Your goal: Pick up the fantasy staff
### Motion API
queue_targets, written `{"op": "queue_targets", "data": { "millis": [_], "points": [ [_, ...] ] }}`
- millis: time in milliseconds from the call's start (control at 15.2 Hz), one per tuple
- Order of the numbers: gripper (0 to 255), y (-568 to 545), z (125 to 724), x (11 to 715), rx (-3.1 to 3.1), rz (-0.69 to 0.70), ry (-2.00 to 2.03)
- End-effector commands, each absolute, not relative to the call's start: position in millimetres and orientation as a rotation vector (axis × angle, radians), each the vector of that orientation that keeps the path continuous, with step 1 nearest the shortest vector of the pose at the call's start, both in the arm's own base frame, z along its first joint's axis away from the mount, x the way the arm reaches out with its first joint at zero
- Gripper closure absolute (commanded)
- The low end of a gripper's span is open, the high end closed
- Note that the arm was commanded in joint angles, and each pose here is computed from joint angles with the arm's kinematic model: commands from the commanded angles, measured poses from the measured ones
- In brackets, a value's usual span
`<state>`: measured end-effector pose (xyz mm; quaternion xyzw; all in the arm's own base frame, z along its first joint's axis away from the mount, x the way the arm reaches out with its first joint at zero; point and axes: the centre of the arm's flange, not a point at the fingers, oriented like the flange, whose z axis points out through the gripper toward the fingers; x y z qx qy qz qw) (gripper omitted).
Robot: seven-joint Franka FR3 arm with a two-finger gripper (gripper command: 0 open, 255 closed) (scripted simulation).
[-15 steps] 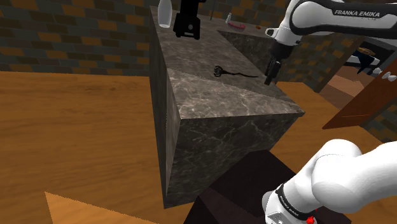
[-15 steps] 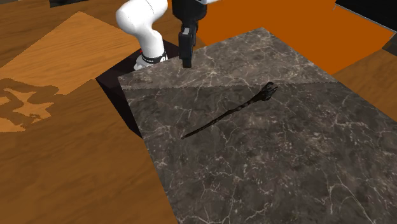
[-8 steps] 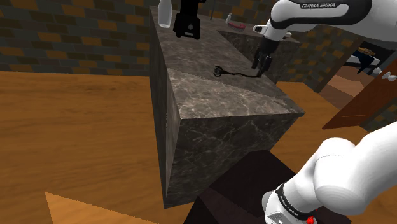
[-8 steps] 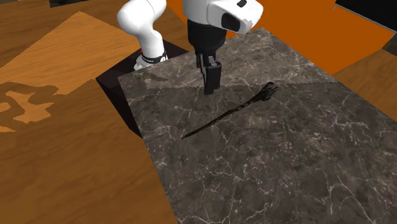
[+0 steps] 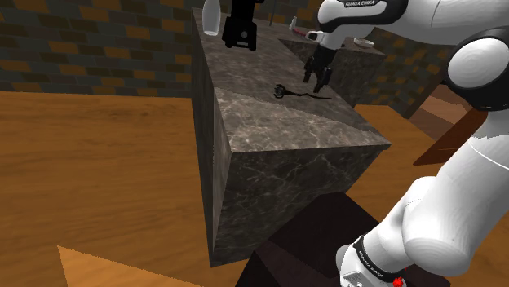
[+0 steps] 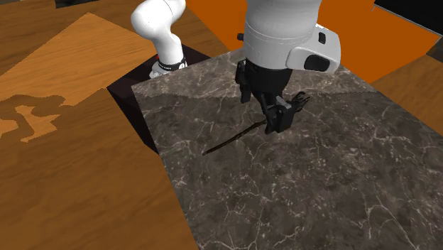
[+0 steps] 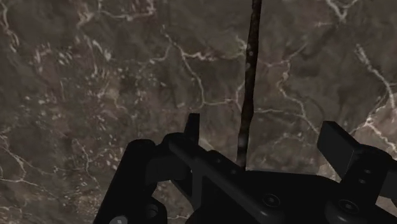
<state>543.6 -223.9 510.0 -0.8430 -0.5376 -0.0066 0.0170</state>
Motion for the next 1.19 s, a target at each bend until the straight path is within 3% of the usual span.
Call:
{"op": "queue_targets", "data": {
  "millis": [0,396,462,1122],
  "points": [
    [0,-225.3,500.2,545.9,-2.609,-0.023,-1.687],
    [0,-225.3,476.0,545.9,-2.609,-0.023,-1.687],
    [255,-225.3,475.9,547.3,-2.609,-0.023,-1.687],
    [255,-225.4,481.3,545.9,-2.609,-0.023,-1.687]
  ]
}}
